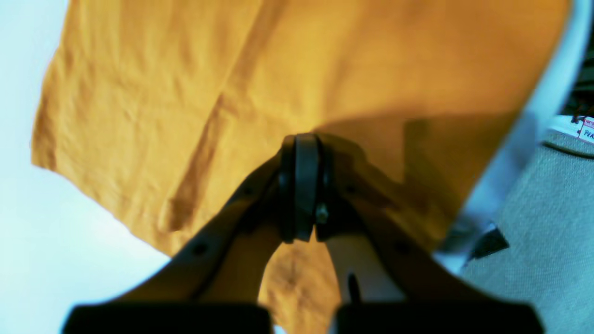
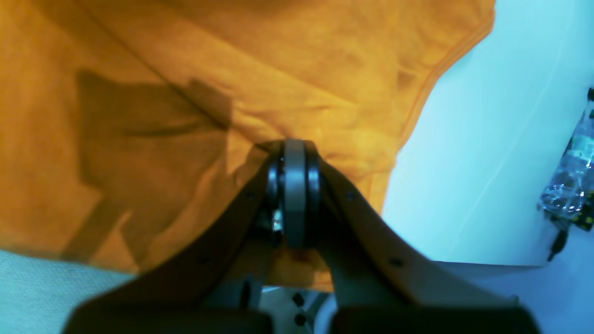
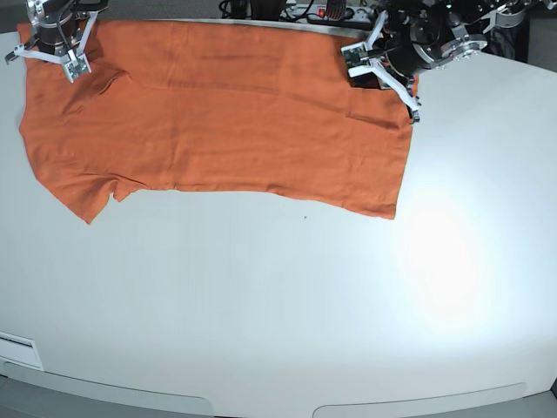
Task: Fold the T-shirt properly
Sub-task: 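Lay the shoulder edge down and regrasp the shirt with both grippers, then move the left gripper to the hem corner of the shirt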
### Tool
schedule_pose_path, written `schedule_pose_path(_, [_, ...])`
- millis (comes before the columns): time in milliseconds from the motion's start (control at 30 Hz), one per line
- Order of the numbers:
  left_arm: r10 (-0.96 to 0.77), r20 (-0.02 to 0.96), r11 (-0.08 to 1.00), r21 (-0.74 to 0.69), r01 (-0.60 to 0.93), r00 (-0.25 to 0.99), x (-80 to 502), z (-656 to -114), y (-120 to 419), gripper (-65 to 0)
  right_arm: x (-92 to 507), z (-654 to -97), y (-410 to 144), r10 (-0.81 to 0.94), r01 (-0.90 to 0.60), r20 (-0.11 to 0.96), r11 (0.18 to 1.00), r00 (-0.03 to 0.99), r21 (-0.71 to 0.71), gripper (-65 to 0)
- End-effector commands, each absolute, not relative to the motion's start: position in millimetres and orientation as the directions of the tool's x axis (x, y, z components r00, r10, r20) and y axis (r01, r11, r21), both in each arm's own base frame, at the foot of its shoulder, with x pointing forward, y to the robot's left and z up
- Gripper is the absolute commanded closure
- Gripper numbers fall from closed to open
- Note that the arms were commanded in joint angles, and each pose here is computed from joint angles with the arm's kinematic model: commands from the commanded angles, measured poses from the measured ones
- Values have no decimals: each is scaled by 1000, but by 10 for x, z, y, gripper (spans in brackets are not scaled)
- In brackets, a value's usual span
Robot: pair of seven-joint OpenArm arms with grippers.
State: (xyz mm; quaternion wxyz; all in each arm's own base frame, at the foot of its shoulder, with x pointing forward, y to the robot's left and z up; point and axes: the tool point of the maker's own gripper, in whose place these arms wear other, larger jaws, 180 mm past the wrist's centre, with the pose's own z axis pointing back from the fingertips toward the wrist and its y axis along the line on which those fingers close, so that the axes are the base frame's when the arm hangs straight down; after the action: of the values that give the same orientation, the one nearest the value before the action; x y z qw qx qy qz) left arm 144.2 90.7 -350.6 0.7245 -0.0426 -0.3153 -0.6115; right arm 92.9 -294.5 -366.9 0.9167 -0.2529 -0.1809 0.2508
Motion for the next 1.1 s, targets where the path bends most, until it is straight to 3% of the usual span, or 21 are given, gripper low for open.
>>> schedule_pose_path(0, [-842, 538, 252, 348, 903, 27, 1485, -3370, 850, 0, 1025, -3548, -2934, 567, -354, 235, 733, 790, -581, -32])
schedule_pose_path(300, [-766, 636, 524, 537, 661, 90, 2115, -2791, 1033, 0, 1383, -3083, -2731, 599, -259, 400, 726, 694, -637, -32])
schedule_pose_path(500, [-594, 763, 701, 335, 630, 255, 2465, -2672, 1345, 0, 1392, -3076, -2715, 619, -277, 391, 712, 681, -645, -32])
schedule_pose_path(733, [-200, 875, 919, 11, 395, 440, 3143, -2718, 2056, 0, 1395, -3073, -2714, 619, -276, 393, 713, 680, -645, -32])
schedule_pose_path(967, [31, 825, 924, -238, 298, 564, 3585, -3191, 2367, 0, 1396, -3073, -2713, 619, -275, 394, 713, 680, -645, -32])
schedule_pose_path(1000, [59, 809, 922, -269, 278, 584, 3624, -3250, 2392, -46, 1396, -3073, -2713, 619, -276, 394, 713, 680, -645, -32])
schedule_pose_path(1067, [102, 772, 909, -329, 257, 628, 3662, -3359, 2389, -236, 1395, -3073, -2713, 618, -275, 394, 713, 680, -645, -32])
